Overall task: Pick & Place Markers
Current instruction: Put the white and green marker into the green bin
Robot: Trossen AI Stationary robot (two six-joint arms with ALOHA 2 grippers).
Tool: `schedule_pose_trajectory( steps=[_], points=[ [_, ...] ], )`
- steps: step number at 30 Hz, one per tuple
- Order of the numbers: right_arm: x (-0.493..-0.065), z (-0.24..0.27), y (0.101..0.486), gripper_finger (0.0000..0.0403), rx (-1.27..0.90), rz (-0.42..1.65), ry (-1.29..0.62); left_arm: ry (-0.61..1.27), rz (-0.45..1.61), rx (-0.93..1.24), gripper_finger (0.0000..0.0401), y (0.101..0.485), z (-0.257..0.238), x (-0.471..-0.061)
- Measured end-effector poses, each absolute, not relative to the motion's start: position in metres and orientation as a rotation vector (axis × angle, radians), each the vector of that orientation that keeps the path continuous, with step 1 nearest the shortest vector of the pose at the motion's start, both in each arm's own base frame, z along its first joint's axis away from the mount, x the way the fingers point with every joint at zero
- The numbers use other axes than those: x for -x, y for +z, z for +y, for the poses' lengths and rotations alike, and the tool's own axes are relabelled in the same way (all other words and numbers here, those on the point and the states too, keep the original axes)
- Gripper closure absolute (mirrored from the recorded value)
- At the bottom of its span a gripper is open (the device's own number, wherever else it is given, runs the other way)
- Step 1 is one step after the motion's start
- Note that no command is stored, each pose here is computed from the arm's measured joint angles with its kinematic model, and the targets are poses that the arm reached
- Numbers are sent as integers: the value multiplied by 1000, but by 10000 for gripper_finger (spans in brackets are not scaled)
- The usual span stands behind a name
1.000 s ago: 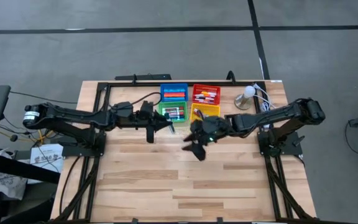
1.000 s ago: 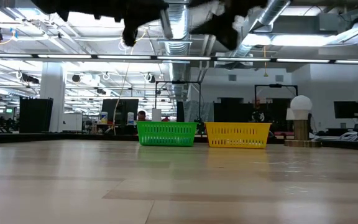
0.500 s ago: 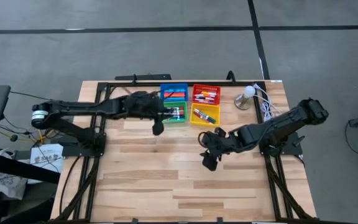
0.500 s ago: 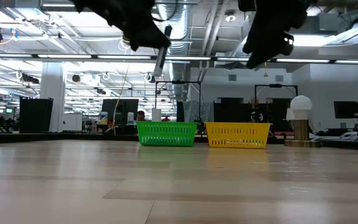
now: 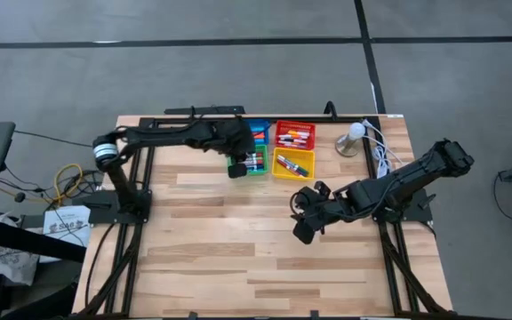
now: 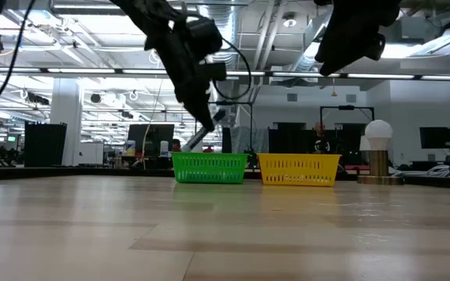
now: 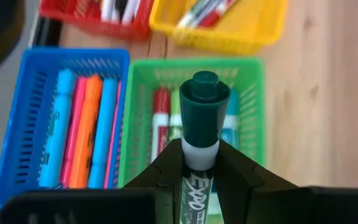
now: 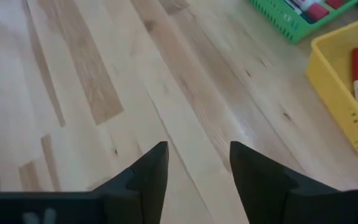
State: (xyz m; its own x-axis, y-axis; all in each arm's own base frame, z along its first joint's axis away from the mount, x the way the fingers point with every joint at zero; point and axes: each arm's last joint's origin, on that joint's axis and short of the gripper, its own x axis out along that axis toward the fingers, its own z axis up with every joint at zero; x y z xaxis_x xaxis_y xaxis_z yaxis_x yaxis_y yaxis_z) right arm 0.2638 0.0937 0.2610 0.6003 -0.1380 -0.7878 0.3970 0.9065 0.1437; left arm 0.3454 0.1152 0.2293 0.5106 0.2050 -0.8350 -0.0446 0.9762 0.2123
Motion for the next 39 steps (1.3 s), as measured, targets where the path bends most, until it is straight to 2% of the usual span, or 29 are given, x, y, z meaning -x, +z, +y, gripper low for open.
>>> schedule_pose_trajectory(
  steps=[13, 25, 31, 39],
  points=[
    [-264, 93, 262, 281, -335, 847, -364, 128, 1124, -142, 338, 199, 142, -364],
    [-263, 91, 262, 283, -317, 824, -407, 101, 1143, -151, 338, 197, 142, -362],
    [-263, 91, 262, 283, -330, 823, -412, 97, 1141, -149, 314, 197, 142, -362],
    [-263, 92, 262, 283, -336, 822, -414, 91, 1128, -168, 304, 198, 141, -364]
  ],
)
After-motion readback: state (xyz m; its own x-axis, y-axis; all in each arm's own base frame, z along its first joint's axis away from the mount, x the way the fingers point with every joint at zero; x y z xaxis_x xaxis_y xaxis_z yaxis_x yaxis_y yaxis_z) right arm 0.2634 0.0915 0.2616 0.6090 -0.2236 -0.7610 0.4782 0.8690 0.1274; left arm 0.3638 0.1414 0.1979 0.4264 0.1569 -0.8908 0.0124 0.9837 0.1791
